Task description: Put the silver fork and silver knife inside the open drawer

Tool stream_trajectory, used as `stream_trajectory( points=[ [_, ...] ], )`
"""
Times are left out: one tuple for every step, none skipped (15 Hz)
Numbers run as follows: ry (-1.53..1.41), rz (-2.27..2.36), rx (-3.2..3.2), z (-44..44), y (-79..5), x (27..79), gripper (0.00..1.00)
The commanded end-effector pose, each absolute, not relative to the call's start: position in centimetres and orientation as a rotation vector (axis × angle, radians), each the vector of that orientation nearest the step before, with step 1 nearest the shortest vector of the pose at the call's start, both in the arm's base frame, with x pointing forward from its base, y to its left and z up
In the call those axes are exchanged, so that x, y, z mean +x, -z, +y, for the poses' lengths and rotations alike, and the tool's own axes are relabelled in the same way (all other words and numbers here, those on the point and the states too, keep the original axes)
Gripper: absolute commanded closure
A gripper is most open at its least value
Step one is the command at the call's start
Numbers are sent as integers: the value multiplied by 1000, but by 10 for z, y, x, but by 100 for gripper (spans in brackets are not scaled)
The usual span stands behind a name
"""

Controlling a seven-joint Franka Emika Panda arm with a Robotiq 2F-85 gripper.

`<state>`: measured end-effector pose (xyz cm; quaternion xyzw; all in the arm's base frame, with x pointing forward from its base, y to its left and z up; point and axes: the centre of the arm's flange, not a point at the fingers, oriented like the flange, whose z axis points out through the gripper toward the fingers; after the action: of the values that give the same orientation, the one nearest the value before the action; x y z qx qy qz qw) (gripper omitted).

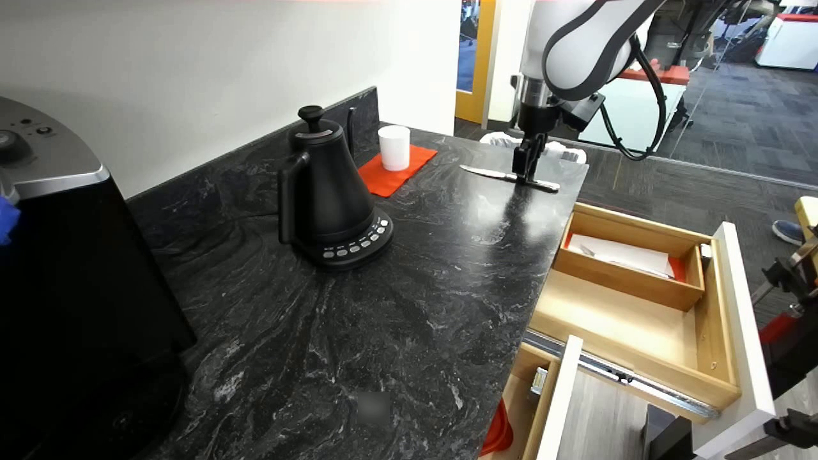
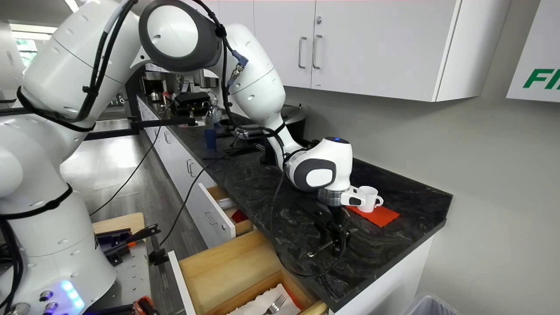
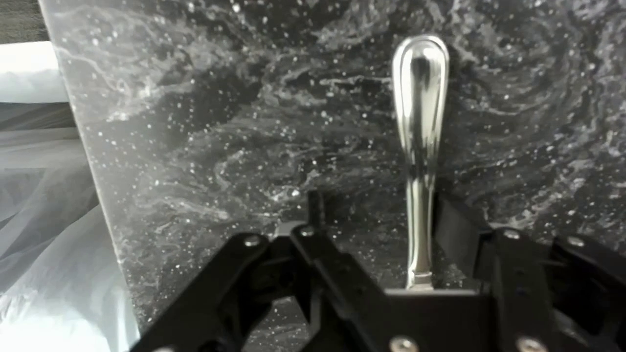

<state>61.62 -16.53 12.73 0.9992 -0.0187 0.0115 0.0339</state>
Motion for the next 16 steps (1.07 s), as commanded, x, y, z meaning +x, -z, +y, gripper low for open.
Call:
stream_trajectory(
  points=[
    [-62,-93,3079,-174,-126,614,73],
    [-62,-96,3077,-175,-127,614,79],
    [-63,-99,3074,-176,-128,614,86],
    [-62,-102,3072,-178,-129,614,92],
    [-63,-105,3071,-178,-130,614,96],
    [-60,-108,3068,-179,-132,614,96],
    [-56,-117,3062,-179,-135,615,97],
    [-51,-120,3063,-180,-138,614,94],
    [-51,-125,3063,-178,-144,614,94],
    [-50,-131,3065,-180,-149,613,94],
    [-56,-140,3062,-180,-155,612,94],
    [-61,-149,3062,-180,-162,610,94],
    [-74,-160,3055,-182,-169,609,94],
    [-83,-172,3051,-183,-178,609,94],
    [-101,-178,3045,-185,-187,607,94],
    [-117,-179,3039,-185,-197,607,94]
  ],
)
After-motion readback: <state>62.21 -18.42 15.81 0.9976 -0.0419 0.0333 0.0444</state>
